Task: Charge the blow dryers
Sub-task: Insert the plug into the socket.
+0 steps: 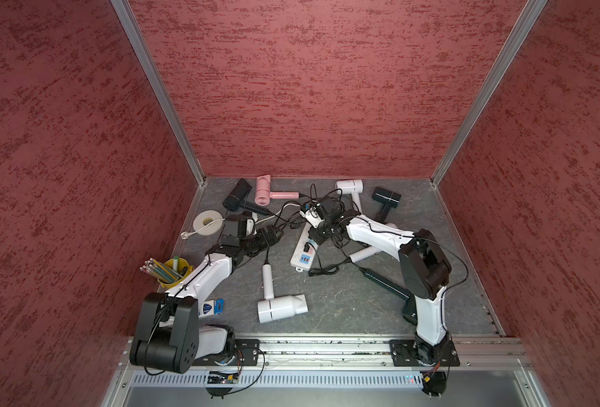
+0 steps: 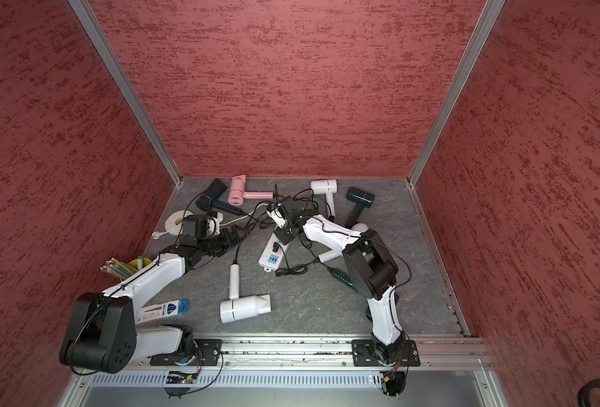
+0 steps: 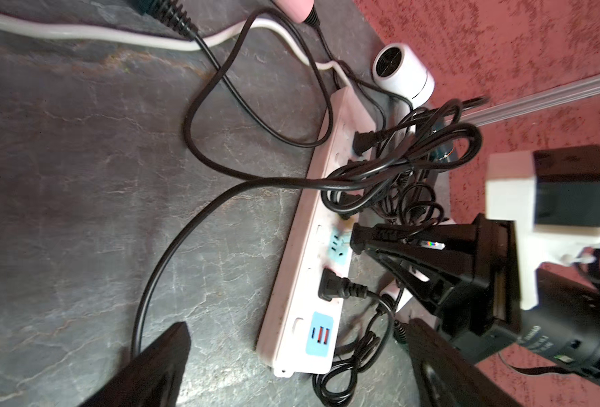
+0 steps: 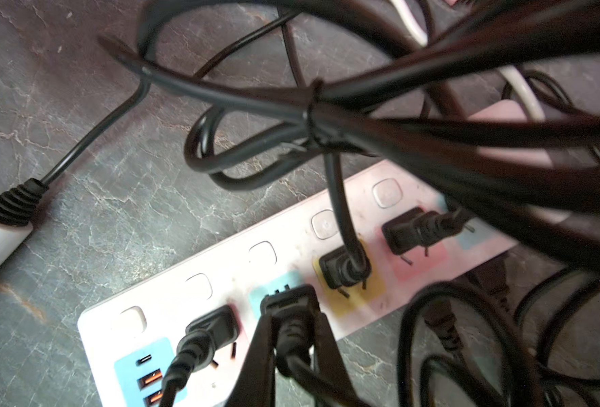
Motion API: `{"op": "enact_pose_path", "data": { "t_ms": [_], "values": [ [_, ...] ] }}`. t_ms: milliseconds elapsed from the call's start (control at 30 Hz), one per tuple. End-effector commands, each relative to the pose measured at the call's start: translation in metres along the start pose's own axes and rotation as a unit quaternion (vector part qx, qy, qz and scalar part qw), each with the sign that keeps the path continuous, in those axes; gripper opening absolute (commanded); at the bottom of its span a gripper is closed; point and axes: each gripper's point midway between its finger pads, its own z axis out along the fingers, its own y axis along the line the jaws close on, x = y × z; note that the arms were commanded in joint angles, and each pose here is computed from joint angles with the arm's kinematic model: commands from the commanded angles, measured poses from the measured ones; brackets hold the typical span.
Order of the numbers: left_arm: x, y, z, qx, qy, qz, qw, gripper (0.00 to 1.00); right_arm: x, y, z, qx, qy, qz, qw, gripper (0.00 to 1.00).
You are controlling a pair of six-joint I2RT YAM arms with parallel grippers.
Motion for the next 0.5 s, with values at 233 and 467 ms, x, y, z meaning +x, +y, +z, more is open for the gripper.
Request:
{"op": "enact_pose_path", "data": {
  "t_ms": [233, 467],
  "values": [
    [-0.007, 0.007, -0.010, -0.001, -0.051, 0.020, 0.999, 1.00, -0.007, 0.011, 0.004, -0.008, -0.007, -0.049, 0.999, 0.00],
    [-0.008, 0.009, -0.010, -0.001, -0.055, 0.020, 0.998, 1.00, 0.004, 0.012, 0.015, -0.011, 0.015, -0.060, 0.998, 0.00]
  ]
}}
